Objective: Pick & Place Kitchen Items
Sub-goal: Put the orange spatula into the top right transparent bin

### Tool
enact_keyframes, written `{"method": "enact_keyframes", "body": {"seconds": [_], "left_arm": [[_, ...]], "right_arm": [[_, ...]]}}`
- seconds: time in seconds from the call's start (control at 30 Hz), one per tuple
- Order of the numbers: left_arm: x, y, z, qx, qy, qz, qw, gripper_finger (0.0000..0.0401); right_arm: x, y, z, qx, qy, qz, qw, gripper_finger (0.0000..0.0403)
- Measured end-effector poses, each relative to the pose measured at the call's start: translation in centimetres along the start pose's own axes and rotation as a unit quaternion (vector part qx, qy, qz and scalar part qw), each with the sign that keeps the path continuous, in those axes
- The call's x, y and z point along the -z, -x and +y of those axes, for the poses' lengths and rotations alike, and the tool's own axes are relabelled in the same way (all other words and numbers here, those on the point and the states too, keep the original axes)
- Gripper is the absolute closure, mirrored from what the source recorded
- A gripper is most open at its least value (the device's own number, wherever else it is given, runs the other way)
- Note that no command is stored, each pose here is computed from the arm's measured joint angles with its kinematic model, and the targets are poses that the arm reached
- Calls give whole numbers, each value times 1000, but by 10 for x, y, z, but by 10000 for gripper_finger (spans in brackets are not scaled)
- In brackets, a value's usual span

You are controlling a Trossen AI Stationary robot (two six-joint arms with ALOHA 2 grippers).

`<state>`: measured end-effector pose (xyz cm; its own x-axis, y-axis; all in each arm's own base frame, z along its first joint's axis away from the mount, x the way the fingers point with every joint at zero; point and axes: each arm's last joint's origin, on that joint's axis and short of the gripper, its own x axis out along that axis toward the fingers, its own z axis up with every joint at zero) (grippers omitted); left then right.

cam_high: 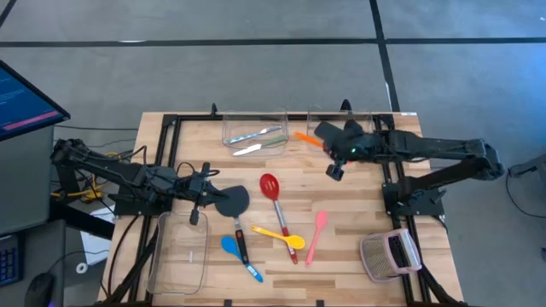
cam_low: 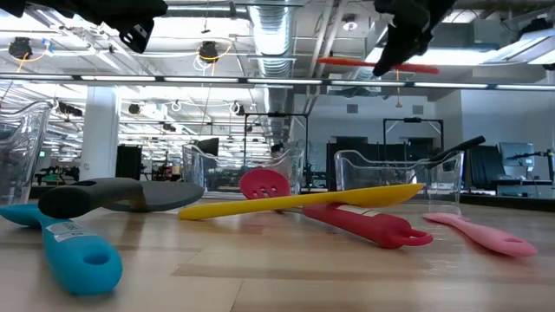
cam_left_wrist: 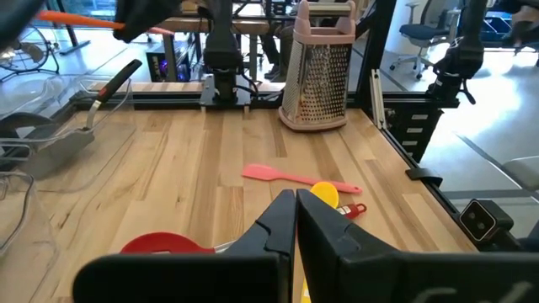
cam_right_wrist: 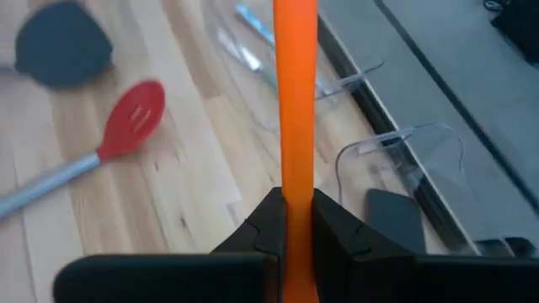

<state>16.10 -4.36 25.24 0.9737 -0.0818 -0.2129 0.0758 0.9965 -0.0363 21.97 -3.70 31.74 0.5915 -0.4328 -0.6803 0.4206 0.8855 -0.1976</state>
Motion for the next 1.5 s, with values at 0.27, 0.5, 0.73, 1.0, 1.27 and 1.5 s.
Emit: {"method": "enact_keyframes", "body": {"seconds": [0.27, 0.5, 0.73, 1.0, 1.27, 1.5], "left_arm": [[0, 0, 0, 0, 0, 0, 1000, 399], [0, 0, 0, -3, 0, 0, 1000, 399], [0, 0, 0, -3, 0, 0, 1000, 399], [0, 0, 0, -2, 0, -1, 1000, 399], [0, 0, 0, -2, 0, 0, 1000, 399], [0, 0, 0, -2, 0, 0, 1000, 399]], "right_arm": [[21, -32, -33, 54, -19, 23, 998, 378], [34, -68, -50, 88, -62, 50, 993, 378], [43, -89, -64, 160, -97, 85, 979, 378], [44, -122, -66, 182, -65, 95, 976, 378], [54, -148, -67, 240, -77, 128, 959, 378], [56, -158, -71, 261, -82, 130, 953, 378]]}}
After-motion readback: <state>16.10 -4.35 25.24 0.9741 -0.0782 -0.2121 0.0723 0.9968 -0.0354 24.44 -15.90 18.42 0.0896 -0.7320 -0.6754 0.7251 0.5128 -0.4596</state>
